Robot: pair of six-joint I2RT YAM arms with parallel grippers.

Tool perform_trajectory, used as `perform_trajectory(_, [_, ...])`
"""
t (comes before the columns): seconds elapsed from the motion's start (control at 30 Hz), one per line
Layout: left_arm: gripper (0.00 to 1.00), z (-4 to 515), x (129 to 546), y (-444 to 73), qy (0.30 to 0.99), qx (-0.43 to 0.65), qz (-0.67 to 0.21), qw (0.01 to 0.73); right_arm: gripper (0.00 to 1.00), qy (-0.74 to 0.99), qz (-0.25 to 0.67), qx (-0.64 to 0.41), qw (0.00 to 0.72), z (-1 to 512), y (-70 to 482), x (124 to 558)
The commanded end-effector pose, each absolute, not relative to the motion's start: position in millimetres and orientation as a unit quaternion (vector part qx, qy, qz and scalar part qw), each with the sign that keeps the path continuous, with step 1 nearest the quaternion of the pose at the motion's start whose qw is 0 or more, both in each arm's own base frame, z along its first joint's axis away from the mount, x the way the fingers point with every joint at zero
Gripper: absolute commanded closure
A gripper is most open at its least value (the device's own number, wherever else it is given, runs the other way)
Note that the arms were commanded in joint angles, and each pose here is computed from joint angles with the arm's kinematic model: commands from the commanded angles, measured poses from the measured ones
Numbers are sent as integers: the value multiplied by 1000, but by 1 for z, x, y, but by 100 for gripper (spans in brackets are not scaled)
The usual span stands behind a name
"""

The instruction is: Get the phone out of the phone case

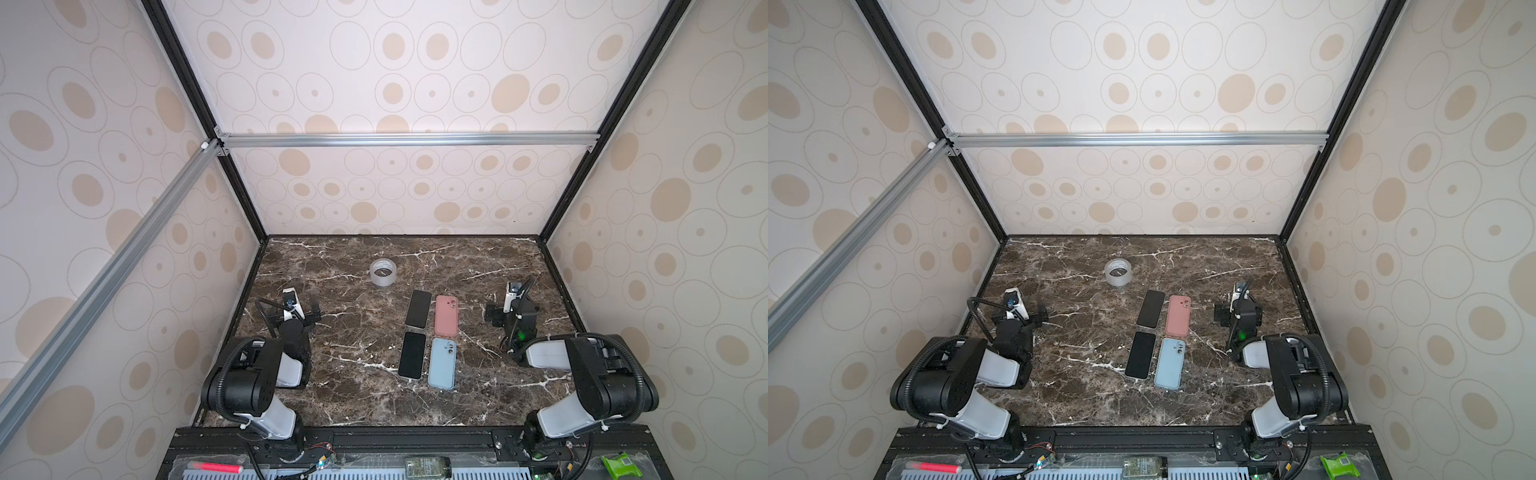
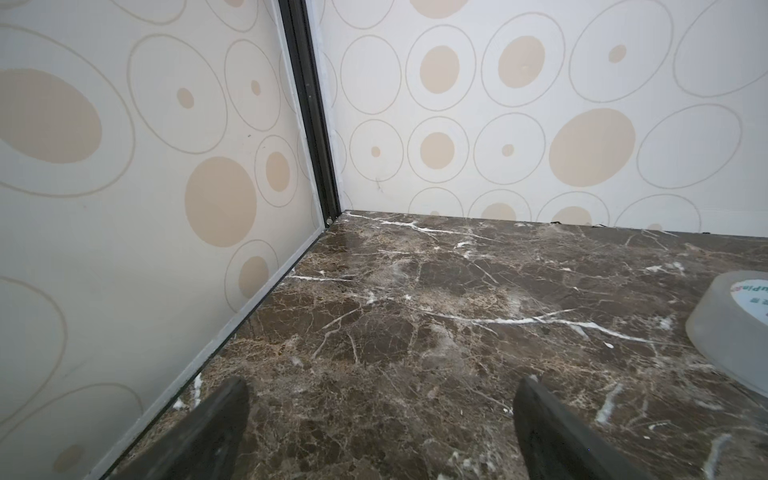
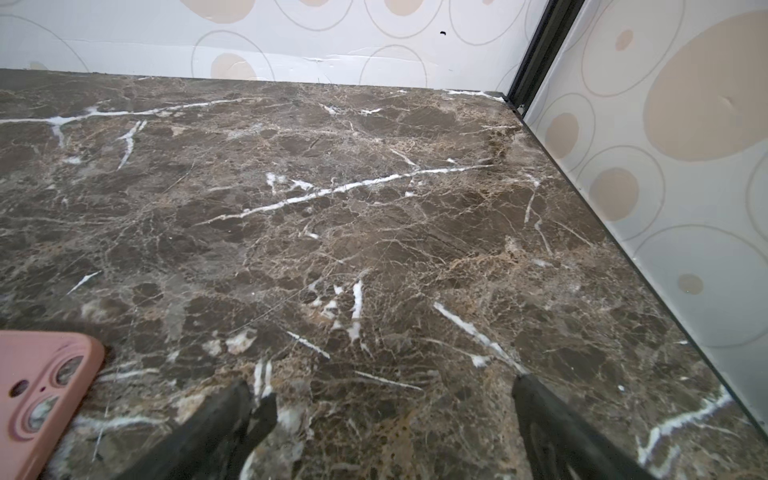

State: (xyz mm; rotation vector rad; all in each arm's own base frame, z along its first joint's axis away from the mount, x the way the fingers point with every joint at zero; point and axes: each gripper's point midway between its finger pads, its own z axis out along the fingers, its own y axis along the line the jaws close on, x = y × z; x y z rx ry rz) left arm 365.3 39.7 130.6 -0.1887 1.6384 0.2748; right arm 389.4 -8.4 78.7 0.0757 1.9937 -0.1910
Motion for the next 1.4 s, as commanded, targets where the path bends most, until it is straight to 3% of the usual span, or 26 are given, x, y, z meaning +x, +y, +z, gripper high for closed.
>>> perform_trajectory(0.0, [1, 133, 370, 35, 726, -77, 109, 674, 0, 830, -76, 35, 552, 87, -9, 395])
perform_trajectory(0.7, [1, 132, 371, 33, 728, -71, 109, 673, 0, 830, -72, 32, 551, 87, -8, 395])
perform_trajectory(0.8, [1, 132, 371, 33, 728, -72, 109, 673, 0, 820, -11, -60, 569, 88, 27, 386])
perform_trajectory(0.9, [1, 132, 371, 33, 728, -72, 109, 673, 0, 771, 11, -91, 630, 102, 37, 356])
perform_trajectory(1.0, [1, 132, 371, 33, 728, -71, 109, 673, 0, 769, -53, 24, 637, 104, -4, 369])
perform_trajectory(1.07, [1, 132, 371, 33, 729, -71, 108, 672, 0, 793, -96, 87, 596, 98, -27, 379])
perform_trajectory(1.13, [1, 132, 371, 33, 728, -71, 108, 673, 0, 826, -100, 76, 549, 93, -24, 392])
perform_trajectory(1.27, [1, 132, 370, 33, 729, -72, 109, 672, 0, 810, -89, 49, 577, 92, -14, 392])
perform_trajectory(1.37, [1, 132, 371, 33, 728, -72, 108, 673, 0, 830, -80, 40, 551, 88, -10, 393])
